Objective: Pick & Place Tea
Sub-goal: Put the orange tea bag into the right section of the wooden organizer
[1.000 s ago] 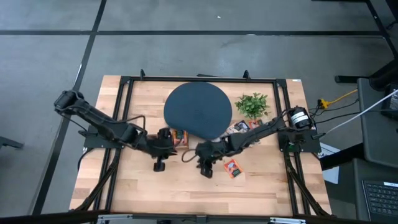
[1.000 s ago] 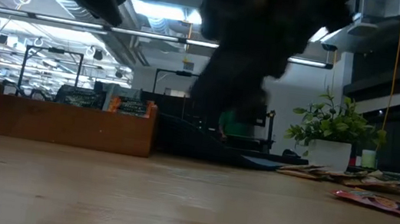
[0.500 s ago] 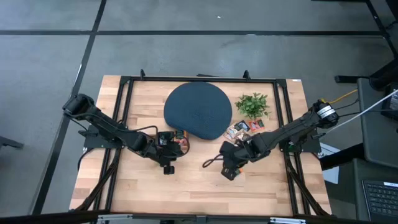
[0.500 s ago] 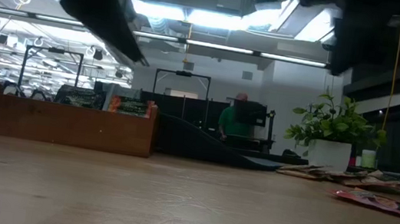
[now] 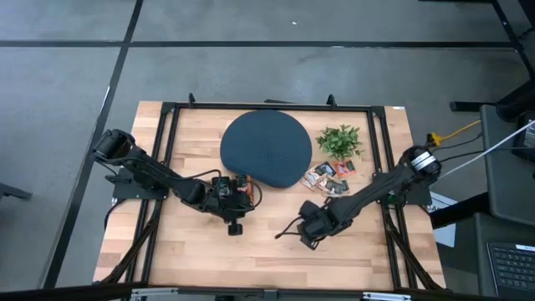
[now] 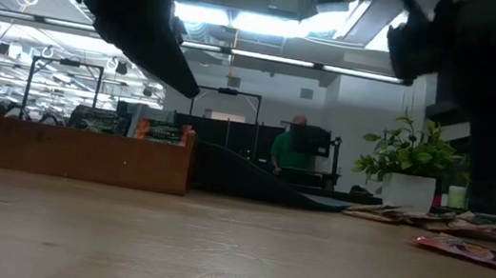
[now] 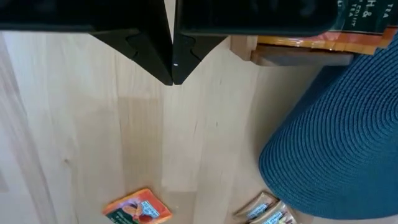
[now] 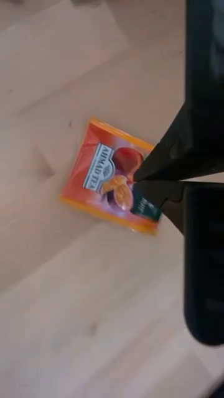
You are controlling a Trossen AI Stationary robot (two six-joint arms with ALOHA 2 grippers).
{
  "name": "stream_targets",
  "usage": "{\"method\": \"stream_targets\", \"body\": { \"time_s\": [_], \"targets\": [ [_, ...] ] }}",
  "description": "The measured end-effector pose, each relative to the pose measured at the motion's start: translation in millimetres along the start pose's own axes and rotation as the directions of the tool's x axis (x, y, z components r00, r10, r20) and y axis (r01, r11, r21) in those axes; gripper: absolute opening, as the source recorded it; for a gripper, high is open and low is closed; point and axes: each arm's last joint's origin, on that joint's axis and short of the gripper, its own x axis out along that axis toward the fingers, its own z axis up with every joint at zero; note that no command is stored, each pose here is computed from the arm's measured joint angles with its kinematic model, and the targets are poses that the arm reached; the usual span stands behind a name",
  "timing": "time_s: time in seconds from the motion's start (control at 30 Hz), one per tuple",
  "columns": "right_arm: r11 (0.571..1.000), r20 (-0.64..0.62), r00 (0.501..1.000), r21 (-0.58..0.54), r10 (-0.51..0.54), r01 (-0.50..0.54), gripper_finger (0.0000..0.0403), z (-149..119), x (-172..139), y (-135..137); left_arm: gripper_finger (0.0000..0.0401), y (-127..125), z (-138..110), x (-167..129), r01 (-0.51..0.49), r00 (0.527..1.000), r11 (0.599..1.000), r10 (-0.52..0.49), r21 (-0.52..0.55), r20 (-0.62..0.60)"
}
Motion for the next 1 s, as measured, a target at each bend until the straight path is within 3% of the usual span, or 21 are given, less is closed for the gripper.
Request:
{"method": "stream_targets", "body": {
  "time_s": [0.3,0.5,0.67,0.8,1.0],
  "targets": [
    [0.996,-0.039,0.996,0.043,-0.081,0.083,0.0004,-1,29,3,0.0004,-2,1,-1,0.010,1.000,1.000,-0.011,0.002,0.017],
    [0.997,-0.043,0.997,0.040,-0.060,0.062,0.0007,1,45,9,0.0002,-3,3,-1,0.017,0.999,1.000,-0.017,-0.004,0.037],
    [0.999,0.002,1.000,-0.026,0.019,-0.019,0.0008,8,53,18,0.0004,-4,7,-1,0.028,0.997,0.999,-0.027,-0.016,0.069],
    [0.988,0.106,0.988,-0.117,0.110,-0.097,0.0009,19,55,27,0.0002,-5,8,-1,0.035,0.996,0.999,-0.032,-0.023,0.086],
    [0.924,0.234,0.933,-0.333,0.275,-0.189,0.0009,39,54,40,0.0003,-5,10,-2,0.042,0.994,0.999,-0.038,-0.032,0.106]
  ]
}}
